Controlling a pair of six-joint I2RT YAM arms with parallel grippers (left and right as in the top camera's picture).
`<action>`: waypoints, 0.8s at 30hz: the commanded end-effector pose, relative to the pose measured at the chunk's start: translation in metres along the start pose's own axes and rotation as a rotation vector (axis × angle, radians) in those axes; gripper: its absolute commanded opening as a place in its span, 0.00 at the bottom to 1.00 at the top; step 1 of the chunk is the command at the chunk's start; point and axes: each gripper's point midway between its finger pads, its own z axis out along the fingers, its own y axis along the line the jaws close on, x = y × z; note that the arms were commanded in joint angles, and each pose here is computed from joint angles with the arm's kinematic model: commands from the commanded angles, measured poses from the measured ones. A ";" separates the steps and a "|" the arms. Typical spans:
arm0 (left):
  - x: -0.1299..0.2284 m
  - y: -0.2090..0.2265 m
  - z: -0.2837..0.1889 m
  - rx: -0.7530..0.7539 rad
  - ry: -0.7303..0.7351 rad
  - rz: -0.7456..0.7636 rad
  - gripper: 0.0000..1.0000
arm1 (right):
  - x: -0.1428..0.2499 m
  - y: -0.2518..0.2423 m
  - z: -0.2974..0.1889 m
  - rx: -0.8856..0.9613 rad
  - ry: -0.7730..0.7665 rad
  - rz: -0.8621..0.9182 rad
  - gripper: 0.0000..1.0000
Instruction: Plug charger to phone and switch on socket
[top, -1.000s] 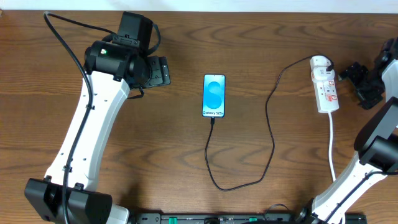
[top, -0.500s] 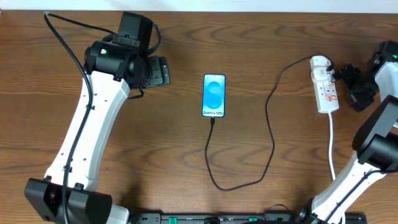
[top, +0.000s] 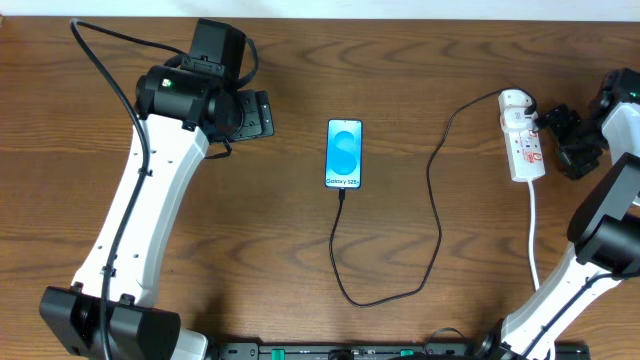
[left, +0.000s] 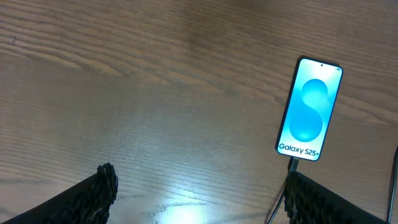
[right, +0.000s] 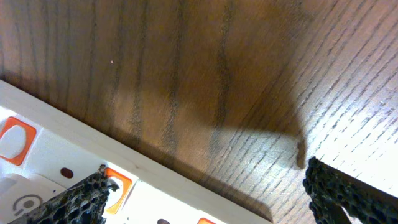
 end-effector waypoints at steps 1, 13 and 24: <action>-0.002 0.004 -0.005 -0.009 -0.015 0.008 0.88 | 0.016 0.000 0.008 -0.001 0.060 -0.024 0.99; -0.002 0.004 -0.005 -0.009 -0.015 0.008 0.87 | 0.025 0.006 0.009 -0.008 0.080 -0.040 0.99; -0.002 0.004 -0.005 -0.009 -0.015 0.008 0.87 | 0.037 0.012 0.011 0.002 0.100 -0.062 0.99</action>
